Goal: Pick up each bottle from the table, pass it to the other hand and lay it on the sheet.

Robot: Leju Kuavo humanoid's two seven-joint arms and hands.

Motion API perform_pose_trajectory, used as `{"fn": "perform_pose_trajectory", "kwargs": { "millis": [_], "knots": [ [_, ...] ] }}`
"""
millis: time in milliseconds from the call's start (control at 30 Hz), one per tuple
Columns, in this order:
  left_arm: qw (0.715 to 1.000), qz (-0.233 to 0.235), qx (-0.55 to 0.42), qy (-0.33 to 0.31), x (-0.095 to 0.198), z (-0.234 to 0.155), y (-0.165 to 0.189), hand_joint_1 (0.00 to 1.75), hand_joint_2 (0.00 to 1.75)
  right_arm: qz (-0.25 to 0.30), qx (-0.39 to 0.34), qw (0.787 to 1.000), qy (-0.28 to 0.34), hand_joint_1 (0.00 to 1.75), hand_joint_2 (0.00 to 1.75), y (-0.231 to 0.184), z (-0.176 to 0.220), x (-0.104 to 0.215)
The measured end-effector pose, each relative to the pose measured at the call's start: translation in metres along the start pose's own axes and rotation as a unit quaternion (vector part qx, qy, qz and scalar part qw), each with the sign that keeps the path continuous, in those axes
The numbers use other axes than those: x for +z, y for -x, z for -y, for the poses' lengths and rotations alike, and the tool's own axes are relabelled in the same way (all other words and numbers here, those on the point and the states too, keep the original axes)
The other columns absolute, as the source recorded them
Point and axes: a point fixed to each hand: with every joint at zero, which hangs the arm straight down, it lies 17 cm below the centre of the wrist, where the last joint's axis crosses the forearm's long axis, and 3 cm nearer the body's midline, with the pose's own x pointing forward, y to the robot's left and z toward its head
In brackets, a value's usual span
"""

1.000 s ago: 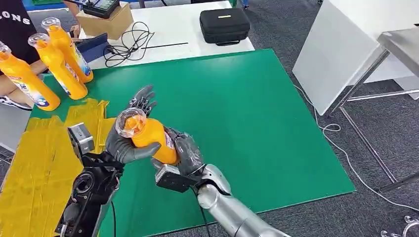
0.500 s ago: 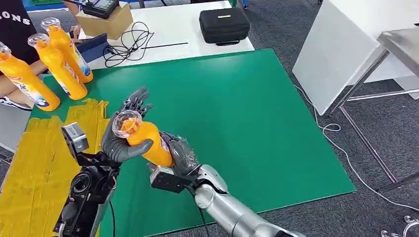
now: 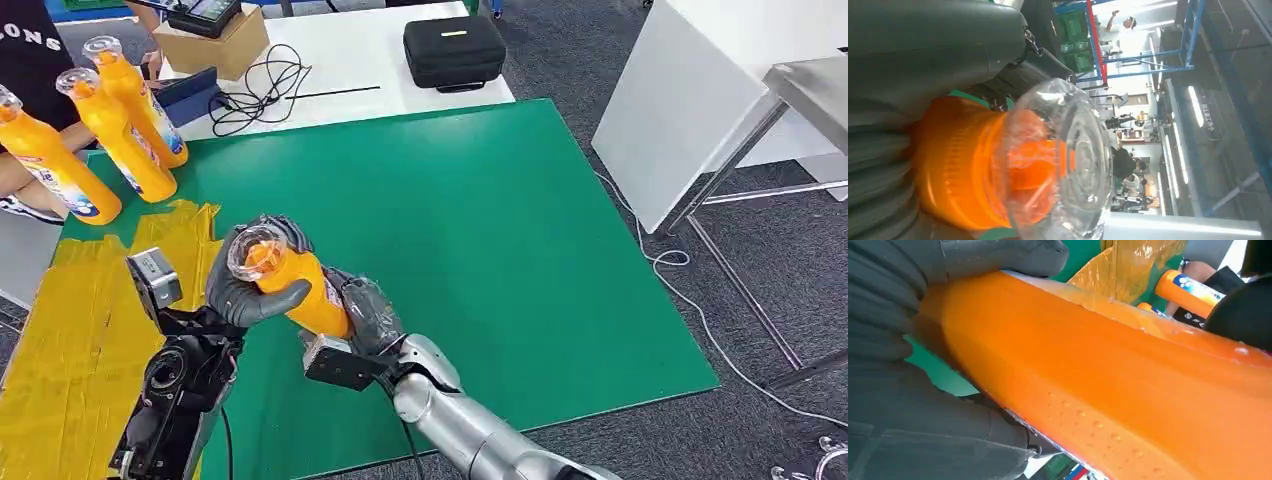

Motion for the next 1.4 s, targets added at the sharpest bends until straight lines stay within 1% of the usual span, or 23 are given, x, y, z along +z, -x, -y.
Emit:
{"fn": "perform_pose_trajectory", "kwargs": {
  "millis": [433,467,500,533,700,833,1233,1300,1400],
  "knots": [
    [1.000,0.003,-0.012,-0.005,-0.003,-0.004,-0.001,1.75,1.75,0.000,0.005,1.000,0.022,1.75,1.75,0.001,0.012,-0.001],
    [1.000,0.004,-0.014,-0.005,-0.003,-0.004,-0.002,1.75,1.75,0.001,0.008,1.000,0.025,1.50,1.75,0.001,0.014,-0.001],
    [1.000,0.005,-0.015,-0.004,-0.003,-0.004,-0.002,1.75,1.75,0.002,0.009,1.000,0.028,0.09,1.75,0.001,0.016,-0.001],
    [1.000,0.007,-0.016,-0.003,-0.002,-0.003,-0.002,1.75,1.75,0.003,0.012,0.999,0.033,0.00,1.75,0.001,0.018,0.000],
    [1.000,0.008,-0.020,-0.002,-0.001,-0.003,-0.001,1.75,1.75,0.028,0.023,0.998,0.058,0.00,1.75,-0.011,0.029,0.005],
    [1.000,0.009,-0.017,0.000,-0.002,-0.003,-0.002,1.75,1.75,0.038,0.026,0.996,0.072,0.00,1.75,-0.015,0.039,0.006],
    [1.000,0.013,-0.020,-0.005,-0.009,-0.009,-0.006,1.75,1.75,0.038,0.039,0.994,0.098,0.00,1.75,-0.013,0.058,0.015],
    [0.999,0.014,-0.041,-0.014,-0.013,-0.015,-0.006,1.75,1.75,0.037,0.043,0.993,0.102,0.00,1.75,-0.012,0.060,0.016],
    [0.993,0.015,-0.110,-0.049,-0.019,-0.036,-0.009,1.75,1.75,0.035,0.047,0.992,0.109,0.00,1.75,-0.012,0.064,0.018]
  ]
}}
